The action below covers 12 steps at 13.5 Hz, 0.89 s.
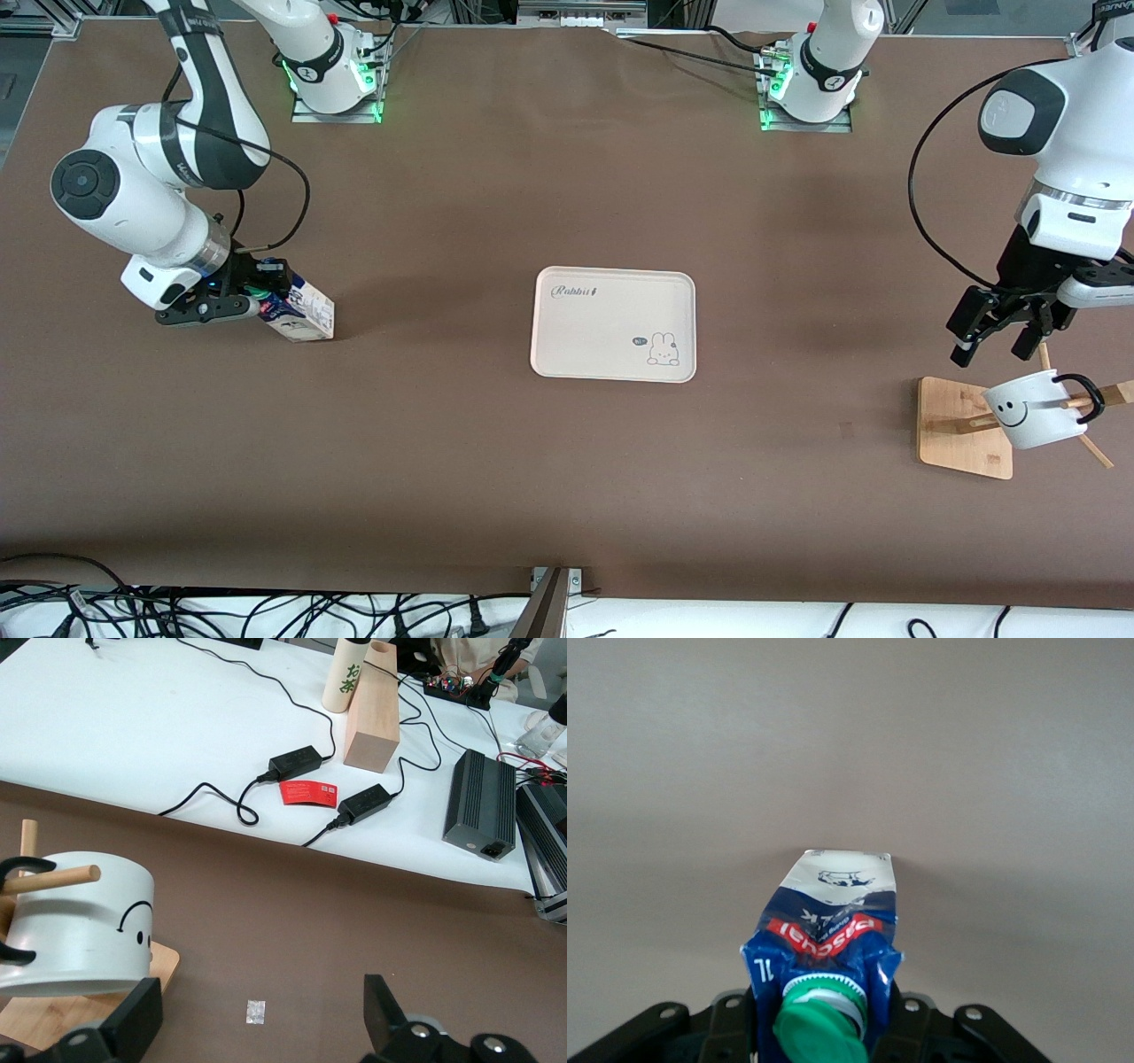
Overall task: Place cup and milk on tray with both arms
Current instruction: 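Carry the carton onto the tray while the left gripper approaches the mug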
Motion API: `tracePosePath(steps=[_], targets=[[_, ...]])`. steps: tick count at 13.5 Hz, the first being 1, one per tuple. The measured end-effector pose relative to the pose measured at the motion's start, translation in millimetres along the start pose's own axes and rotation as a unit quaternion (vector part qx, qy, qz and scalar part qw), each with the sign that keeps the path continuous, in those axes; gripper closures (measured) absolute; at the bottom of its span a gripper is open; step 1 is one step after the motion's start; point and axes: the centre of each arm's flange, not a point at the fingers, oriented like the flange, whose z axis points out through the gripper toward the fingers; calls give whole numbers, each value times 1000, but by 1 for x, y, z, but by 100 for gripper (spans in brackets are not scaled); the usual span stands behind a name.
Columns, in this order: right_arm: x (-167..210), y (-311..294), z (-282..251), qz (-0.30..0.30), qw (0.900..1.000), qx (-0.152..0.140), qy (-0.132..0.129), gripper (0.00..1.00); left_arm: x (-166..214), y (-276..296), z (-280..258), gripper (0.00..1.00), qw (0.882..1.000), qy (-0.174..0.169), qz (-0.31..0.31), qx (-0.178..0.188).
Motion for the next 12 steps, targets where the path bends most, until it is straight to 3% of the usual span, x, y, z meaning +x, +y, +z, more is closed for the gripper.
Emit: tracePosePath(steps=[3, 6, 10, 12], targets=[[12, -71, -37, 14, 1000, 2, 7, 55, -24, -14, 11, 0, 999, 33, -6, 8], [16, -180, -51, 26, 999, 6, 25, 55, -48, -23, 20, 0, 999, 42, -7, 14], [14, -323, -33, 64, 997, 24, 25, 55, -82, -36, 28, 0, 996, 89, -6, 23], [12, -373, -11, 83, 996, 25, 19, 55, -98, -41, 34, 0, 995, 93, -6, 27]])
